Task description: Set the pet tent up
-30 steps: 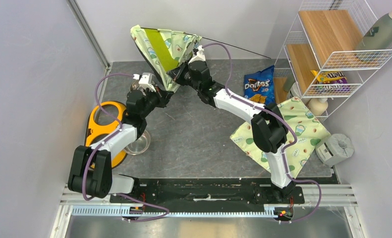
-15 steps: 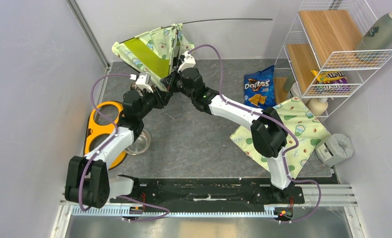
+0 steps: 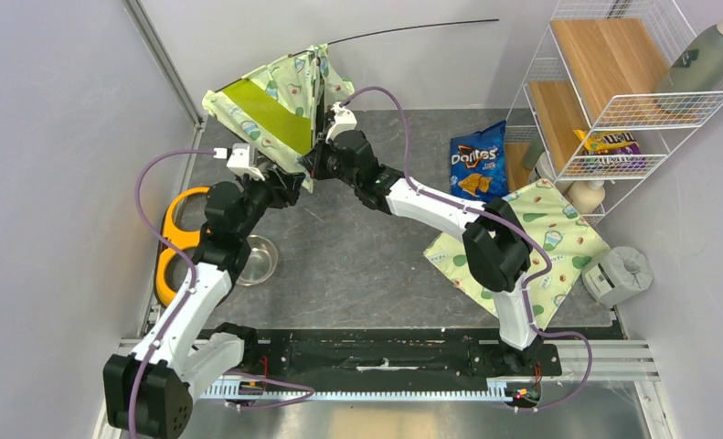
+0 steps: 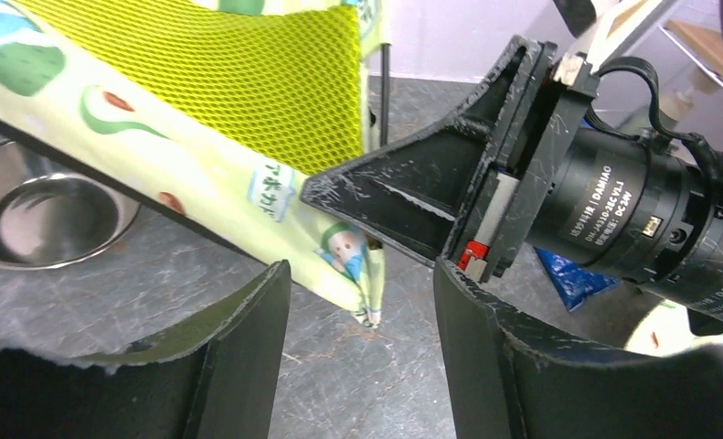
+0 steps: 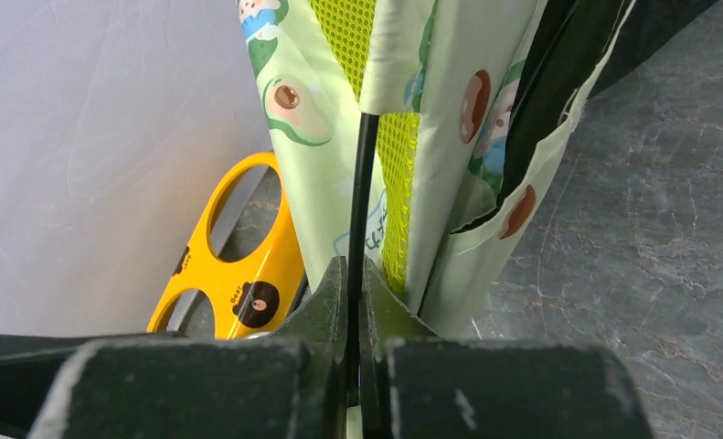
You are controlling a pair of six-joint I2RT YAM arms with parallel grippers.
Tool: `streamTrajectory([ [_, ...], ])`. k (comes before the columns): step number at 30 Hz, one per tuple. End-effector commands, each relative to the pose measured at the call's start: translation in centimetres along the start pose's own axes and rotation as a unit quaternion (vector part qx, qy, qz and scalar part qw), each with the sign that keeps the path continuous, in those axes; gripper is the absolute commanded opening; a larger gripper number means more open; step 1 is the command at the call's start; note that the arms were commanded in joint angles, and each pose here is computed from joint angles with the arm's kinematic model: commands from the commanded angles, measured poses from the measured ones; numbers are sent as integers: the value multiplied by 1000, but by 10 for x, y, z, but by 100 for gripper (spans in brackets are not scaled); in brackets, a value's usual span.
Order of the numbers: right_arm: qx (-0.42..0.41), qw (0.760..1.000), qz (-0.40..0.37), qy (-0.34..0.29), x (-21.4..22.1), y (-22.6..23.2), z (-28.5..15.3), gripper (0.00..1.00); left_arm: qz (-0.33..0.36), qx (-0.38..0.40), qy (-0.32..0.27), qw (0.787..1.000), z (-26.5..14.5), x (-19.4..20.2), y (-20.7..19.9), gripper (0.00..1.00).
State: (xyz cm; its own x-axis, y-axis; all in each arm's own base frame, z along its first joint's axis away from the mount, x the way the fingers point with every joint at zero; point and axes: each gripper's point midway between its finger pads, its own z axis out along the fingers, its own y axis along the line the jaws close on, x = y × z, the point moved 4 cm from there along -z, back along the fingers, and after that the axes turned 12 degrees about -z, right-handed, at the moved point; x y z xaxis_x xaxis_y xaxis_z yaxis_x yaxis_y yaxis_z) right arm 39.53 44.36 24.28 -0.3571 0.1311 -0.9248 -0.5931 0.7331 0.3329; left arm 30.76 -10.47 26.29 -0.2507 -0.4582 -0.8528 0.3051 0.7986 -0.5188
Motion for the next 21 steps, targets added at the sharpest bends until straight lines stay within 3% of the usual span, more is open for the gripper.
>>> streamTrajectory([
  [1,13,999,-44,1,-15,-10,-14,0,26,-70,-29,997,-12,-13,16,68],
  [5,10,997,-65,41,9,-13,-29,3,23,-122,-63,990,-21,-36,20,72],
  [14,16,981,-144,127,80,-20,-78,22,22,-200,-105,974,-37,-85,18,88],
  [21,25,973,-161,161,98,-23,-108,45,0,-188,-101,977,-33,-104,4,93],
])
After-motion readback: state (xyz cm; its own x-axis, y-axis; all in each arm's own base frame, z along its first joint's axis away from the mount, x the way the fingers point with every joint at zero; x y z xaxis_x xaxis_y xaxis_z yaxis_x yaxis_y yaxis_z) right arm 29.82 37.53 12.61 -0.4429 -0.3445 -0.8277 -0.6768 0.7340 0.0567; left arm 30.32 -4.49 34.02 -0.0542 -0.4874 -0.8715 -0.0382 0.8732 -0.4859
